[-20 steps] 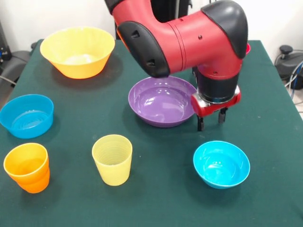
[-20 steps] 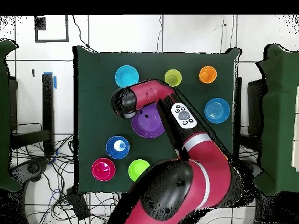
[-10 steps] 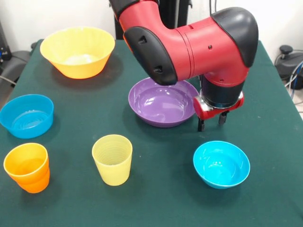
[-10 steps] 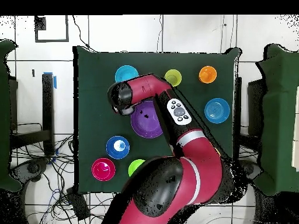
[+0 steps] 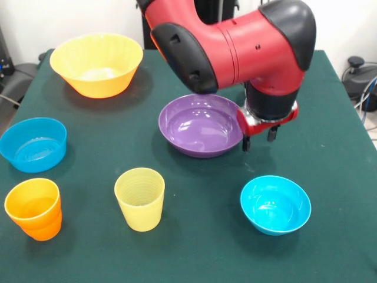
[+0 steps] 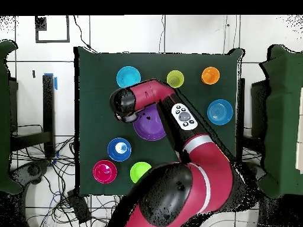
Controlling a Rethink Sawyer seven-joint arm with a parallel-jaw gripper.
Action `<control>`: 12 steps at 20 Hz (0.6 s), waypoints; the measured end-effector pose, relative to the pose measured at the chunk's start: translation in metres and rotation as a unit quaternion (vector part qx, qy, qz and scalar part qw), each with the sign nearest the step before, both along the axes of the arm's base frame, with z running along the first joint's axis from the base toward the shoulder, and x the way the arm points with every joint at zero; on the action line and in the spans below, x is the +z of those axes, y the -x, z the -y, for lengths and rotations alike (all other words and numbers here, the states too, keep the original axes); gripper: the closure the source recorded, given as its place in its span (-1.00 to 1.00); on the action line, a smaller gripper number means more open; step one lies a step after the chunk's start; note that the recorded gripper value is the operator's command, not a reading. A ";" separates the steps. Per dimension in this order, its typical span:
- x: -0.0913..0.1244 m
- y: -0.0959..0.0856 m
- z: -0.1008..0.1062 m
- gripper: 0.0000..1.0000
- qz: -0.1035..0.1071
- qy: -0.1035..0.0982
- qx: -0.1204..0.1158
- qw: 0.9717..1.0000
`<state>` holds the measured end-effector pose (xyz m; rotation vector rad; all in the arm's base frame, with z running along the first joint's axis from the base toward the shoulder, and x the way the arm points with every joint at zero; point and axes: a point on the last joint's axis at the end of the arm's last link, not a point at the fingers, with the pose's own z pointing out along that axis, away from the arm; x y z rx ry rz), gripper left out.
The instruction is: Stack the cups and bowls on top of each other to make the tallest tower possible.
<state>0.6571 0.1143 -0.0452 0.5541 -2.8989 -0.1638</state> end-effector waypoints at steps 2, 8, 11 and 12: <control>0.007 0.004 0.002 -1.00 -0.002 0.000 0.002 1.000; 0.053 0.009 0.011 -1.00 0.001 -0.005 -0.001 1.000; 0.082 0.006 0.018 -1.00 0.011 -0.006 -0.007 1.000; 0.087 0.005 0.020 -1.00 0.013 -0.006 -0.007 1.000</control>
